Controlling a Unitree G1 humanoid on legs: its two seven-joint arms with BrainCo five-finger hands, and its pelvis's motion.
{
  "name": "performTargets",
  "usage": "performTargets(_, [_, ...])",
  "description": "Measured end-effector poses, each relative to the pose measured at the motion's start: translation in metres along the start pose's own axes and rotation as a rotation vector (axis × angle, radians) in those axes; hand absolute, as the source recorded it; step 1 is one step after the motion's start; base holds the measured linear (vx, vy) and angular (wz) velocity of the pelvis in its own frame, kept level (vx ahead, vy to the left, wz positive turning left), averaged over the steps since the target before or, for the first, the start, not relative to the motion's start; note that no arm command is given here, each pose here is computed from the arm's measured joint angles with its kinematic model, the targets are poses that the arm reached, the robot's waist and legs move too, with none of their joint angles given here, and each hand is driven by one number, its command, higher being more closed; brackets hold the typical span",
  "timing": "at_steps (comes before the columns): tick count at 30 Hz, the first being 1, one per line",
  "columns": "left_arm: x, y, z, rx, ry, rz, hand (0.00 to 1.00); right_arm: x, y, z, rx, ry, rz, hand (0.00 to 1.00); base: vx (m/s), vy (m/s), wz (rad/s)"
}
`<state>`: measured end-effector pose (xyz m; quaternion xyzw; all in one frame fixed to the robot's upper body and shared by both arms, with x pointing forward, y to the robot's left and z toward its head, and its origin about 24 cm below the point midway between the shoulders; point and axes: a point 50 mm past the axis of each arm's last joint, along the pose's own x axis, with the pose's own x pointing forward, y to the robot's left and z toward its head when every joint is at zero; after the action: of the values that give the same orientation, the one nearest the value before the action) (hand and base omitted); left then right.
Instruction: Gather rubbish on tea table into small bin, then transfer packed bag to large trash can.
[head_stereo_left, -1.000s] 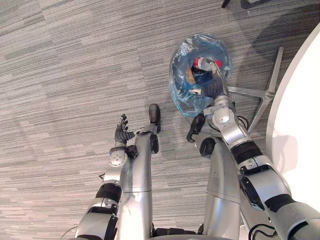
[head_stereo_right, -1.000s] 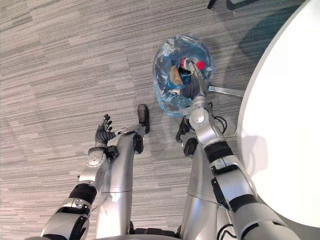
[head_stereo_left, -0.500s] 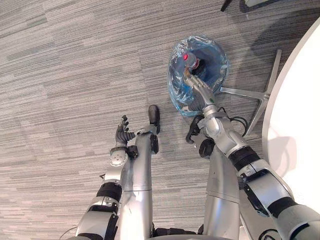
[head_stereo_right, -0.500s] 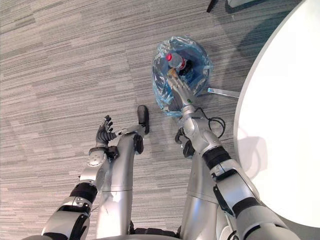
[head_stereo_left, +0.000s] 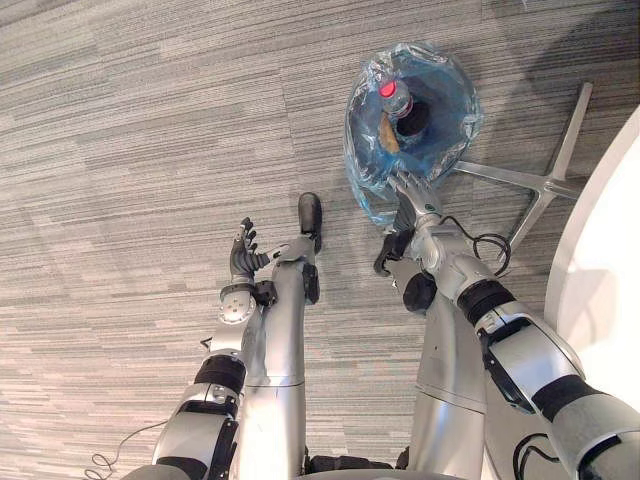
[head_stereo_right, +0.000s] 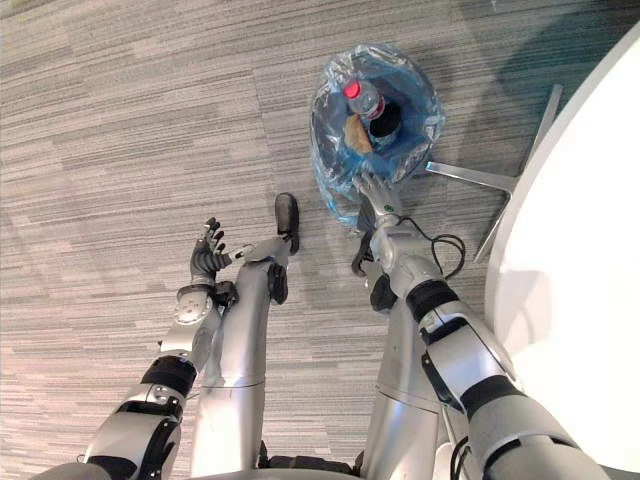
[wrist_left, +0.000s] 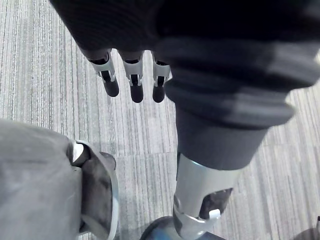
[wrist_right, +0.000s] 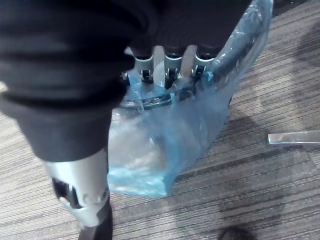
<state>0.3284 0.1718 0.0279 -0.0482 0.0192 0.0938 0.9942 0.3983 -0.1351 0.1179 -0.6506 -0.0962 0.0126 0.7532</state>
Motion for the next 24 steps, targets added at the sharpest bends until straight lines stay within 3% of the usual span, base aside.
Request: performTargets(24, [0.002, 0.001, 0.006, -0.018, -0.009, 0.014, 0.00, 0.001, -0.009, 0.021, 0.118, -0.045, -0.062, 1.00, -0.03, -0.011, -0.01])
